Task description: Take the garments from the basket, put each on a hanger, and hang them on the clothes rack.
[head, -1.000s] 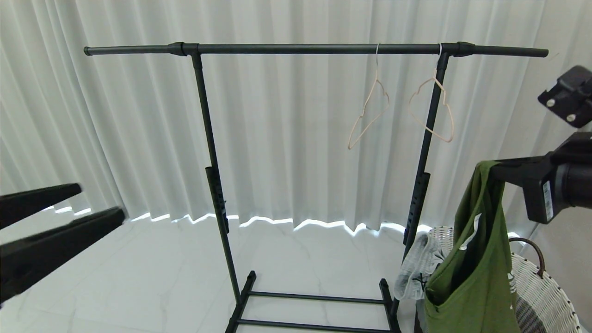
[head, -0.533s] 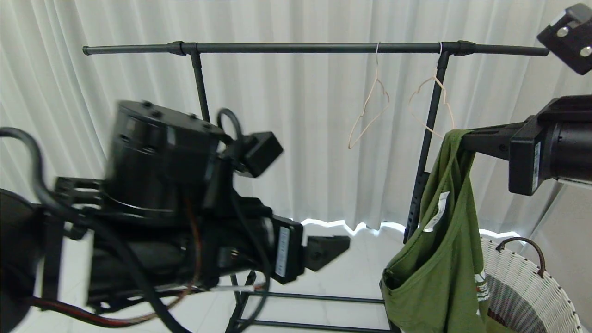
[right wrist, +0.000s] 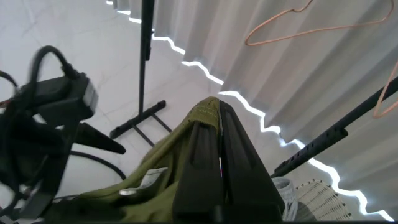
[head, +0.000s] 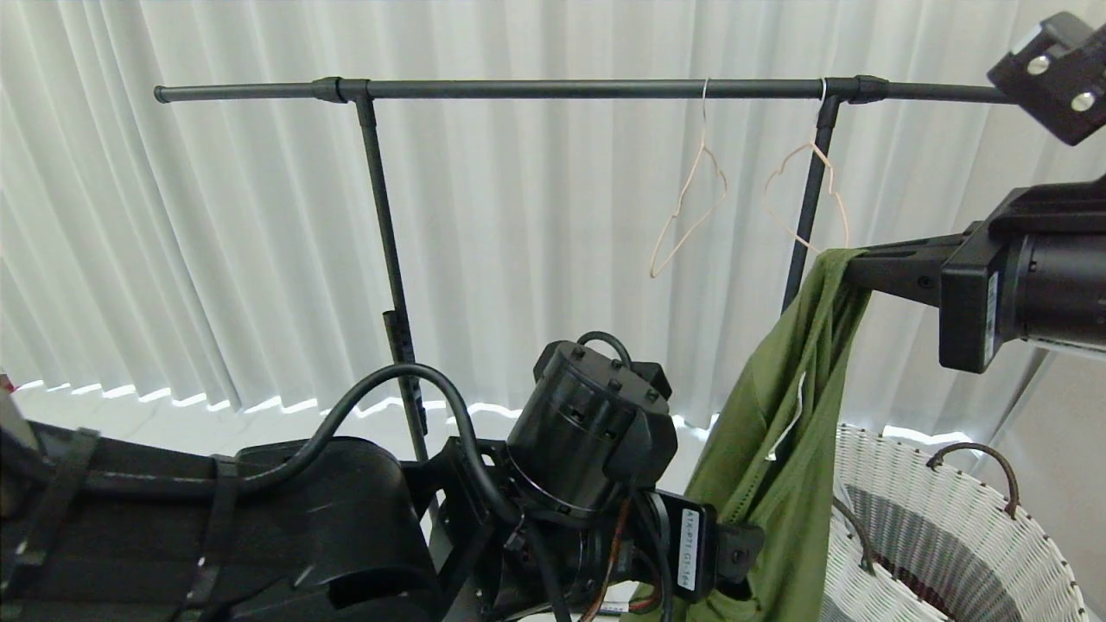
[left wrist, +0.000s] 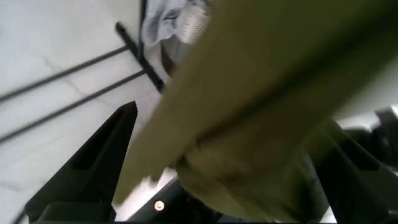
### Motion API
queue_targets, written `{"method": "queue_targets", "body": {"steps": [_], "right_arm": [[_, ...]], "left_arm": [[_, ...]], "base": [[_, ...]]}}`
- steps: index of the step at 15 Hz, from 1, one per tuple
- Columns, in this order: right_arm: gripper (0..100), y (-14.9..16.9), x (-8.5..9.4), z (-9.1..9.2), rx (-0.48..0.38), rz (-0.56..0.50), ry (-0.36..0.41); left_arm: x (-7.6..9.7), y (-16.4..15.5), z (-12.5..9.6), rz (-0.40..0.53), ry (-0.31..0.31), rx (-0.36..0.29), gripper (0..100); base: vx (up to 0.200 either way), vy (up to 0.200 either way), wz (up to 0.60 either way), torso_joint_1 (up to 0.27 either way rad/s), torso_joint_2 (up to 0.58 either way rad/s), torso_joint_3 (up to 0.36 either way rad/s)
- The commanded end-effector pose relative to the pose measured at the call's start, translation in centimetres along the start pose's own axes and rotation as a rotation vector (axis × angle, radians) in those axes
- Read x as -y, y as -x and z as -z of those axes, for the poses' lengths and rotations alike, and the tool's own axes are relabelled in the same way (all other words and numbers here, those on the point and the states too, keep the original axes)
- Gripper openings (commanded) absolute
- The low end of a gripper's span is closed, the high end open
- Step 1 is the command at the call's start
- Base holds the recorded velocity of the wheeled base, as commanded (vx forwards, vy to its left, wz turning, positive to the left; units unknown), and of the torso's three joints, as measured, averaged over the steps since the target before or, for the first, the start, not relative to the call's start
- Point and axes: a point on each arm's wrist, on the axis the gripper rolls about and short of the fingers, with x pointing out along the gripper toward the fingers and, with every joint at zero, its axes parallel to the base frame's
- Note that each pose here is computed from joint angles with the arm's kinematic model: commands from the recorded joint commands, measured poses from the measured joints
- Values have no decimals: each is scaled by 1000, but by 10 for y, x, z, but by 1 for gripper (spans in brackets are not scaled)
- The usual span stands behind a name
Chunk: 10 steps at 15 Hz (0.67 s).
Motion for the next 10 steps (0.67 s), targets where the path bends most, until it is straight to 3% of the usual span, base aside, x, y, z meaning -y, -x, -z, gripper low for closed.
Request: {"method": "queue_targets", "body": {"steps": [1, 3, 6, 8, 10], "right_arm": [[0, 0, 0, 0, 0, -1, 1], [0, 0, -3, -1, 3, -12, 4], [0, 3, -10, -2, 12, -47, 13], [0, 4, -12, -4, 19, -56, 14], [0, 5, -11, -4, 22, -54, 14]], "left_arm": [[-5, 3, 3, -17, 42, -3, 100], [-5, 17, 8, 0, 42, -3, 100], [-3, 28, 1, 31, 43, 54, 100], [-3, 26, -5, 51, 48, 105, 100], [-8, 17, -5, 60, 52, 97, 100]], "base": [[0, 0, 0, 0, 0, 0], [0, 0, 0, 0, 0, 0], [0, 0, 0, 0, 0, 0], [0, 0, 0, 0, 0, 0], [0, 0, 0, 0, 0, 0]]}}
